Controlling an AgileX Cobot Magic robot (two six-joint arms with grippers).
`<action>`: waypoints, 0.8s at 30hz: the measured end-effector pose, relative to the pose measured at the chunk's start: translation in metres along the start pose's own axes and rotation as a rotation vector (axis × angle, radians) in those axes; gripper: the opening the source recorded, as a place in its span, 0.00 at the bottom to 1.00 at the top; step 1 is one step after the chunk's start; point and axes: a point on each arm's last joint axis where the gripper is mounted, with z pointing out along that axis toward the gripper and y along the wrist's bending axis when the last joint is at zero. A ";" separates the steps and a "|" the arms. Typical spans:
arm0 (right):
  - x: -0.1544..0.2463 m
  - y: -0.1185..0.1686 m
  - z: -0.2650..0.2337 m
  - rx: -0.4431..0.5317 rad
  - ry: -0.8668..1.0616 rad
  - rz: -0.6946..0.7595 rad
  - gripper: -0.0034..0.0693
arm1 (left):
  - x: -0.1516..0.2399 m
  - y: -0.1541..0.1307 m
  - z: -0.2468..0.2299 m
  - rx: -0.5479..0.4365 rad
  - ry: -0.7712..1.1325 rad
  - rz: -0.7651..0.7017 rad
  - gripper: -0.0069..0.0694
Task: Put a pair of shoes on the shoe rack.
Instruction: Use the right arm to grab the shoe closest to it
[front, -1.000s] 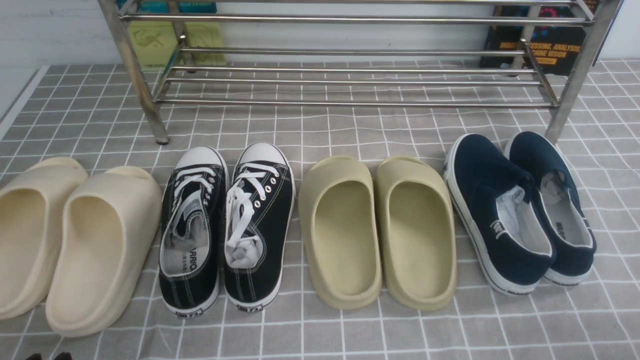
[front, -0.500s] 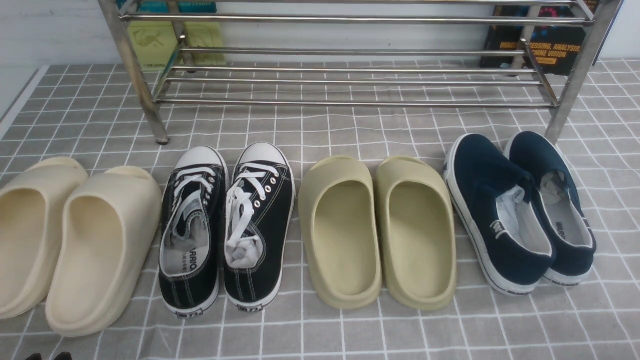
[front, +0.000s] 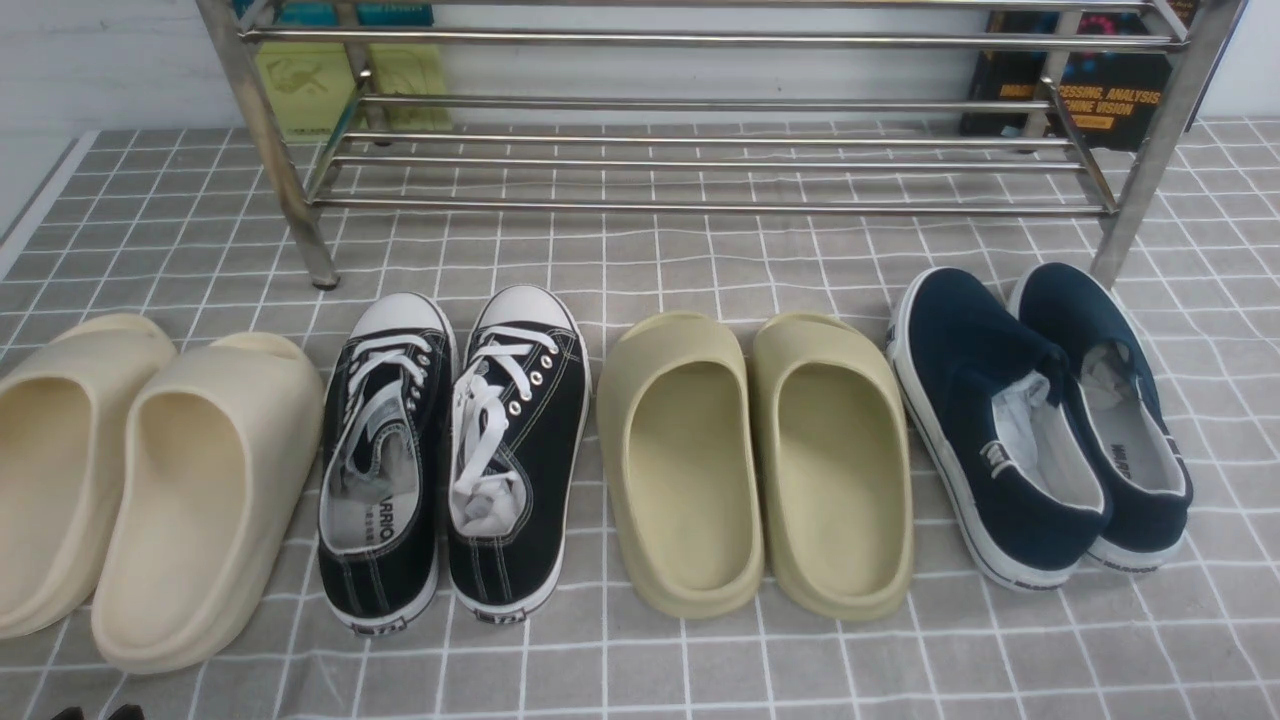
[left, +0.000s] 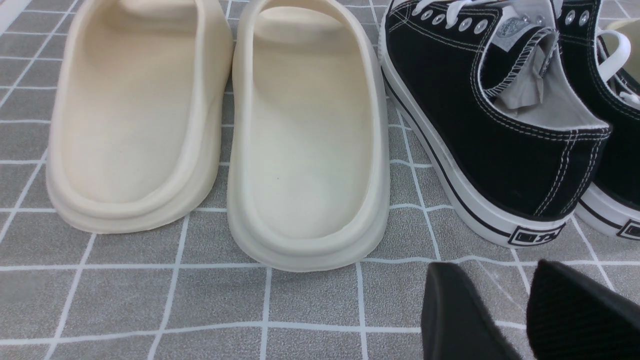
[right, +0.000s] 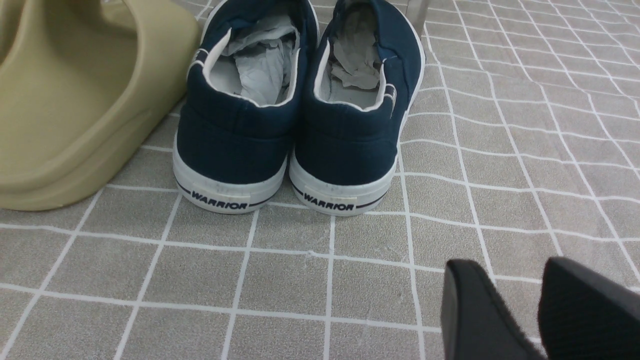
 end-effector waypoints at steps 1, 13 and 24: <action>0.000 0.000 0.000 0.000 0.000 0.000 0.38 | 0.000 0.000 0.000 0.000 0.000 0.000 0.40; -0.014 0.000 0.000 0.006 -0.175 0.000 0.38 | 0.000 0.000 0.000 0.000 0.000 0.000 0.40; -0.040 -0.001 -0.009 0.008 -0.490 0.035 0.38 | 0.000 0.000 0.000 0.000 0.000 0.000 0.40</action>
